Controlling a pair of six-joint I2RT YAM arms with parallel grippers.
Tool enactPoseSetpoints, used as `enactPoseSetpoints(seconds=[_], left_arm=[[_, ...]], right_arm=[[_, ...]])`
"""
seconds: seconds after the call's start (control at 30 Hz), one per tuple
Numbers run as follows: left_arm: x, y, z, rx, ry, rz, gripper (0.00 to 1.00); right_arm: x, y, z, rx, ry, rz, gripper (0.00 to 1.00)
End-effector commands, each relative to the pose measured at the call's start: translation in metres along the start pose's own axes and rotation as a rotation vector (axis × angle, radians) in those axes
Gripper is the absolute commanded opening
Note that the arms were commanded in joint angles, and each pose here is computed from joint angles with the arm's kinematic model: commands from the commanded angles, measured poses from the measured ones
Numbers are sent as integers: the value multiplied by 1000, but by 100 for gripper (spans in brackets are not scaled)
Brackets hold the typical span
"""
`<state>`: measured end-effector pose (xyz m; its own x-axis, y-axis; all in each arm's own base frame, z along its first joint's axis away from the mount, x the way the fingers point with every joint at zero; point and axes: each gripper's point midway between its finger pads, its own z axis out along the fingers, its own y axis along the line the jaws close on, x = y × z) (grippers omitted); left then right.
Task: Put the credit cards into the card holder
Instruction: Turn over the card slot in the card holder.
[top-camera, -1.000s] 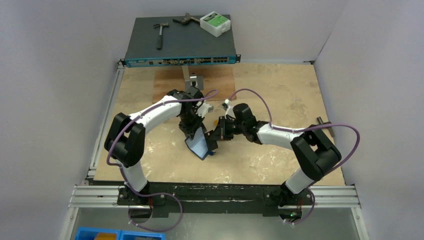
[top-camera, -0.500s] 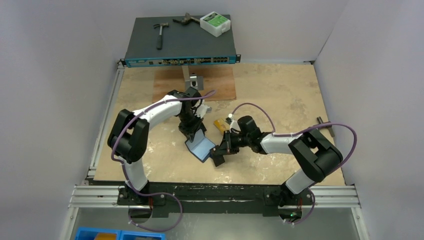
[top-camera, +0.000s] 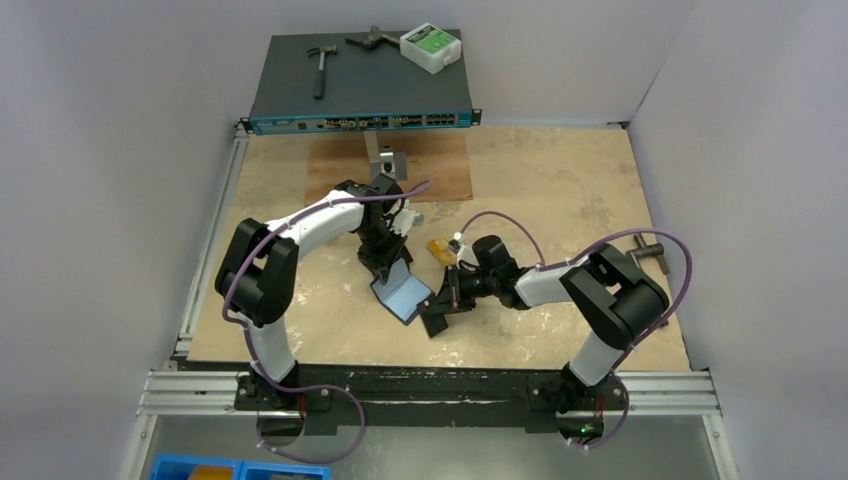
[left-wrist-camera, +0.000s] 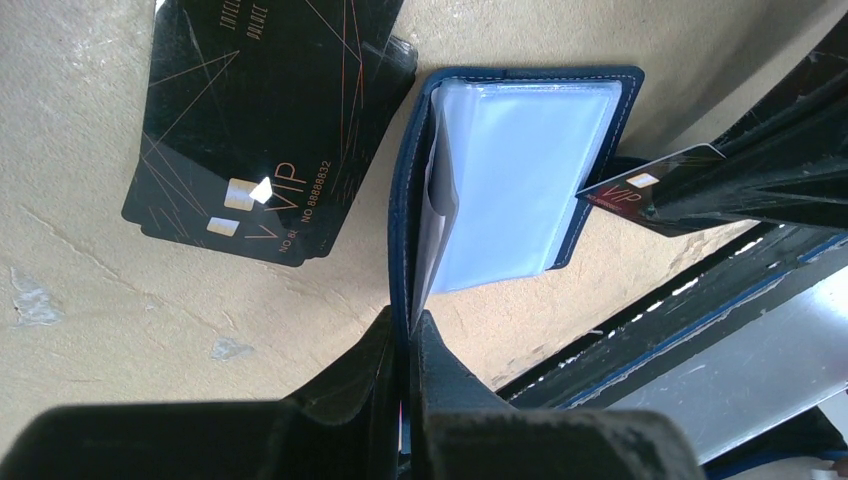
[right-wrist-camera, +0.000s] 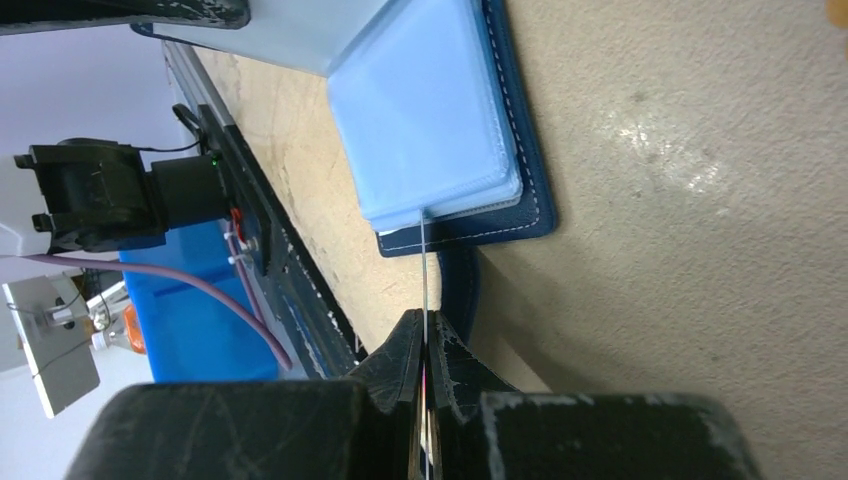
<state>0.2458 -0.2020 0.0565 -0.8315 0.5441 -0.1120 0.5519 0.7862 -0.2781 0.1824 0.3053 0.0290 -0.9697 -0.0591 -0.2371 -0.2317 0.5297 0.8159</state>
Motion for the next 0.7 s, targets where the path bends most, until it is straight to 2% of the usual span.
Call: enactPoseSetpoints(seconds=[0.0,0.67], left_arm=[[-2,-3,0,19,-9,-13,0],[-3,-4,-3,19,-21,-5,0]], right_arm=[[1,4,2,-41,5,-19,0],[-3,4,6,-57,-19,-13,0]])
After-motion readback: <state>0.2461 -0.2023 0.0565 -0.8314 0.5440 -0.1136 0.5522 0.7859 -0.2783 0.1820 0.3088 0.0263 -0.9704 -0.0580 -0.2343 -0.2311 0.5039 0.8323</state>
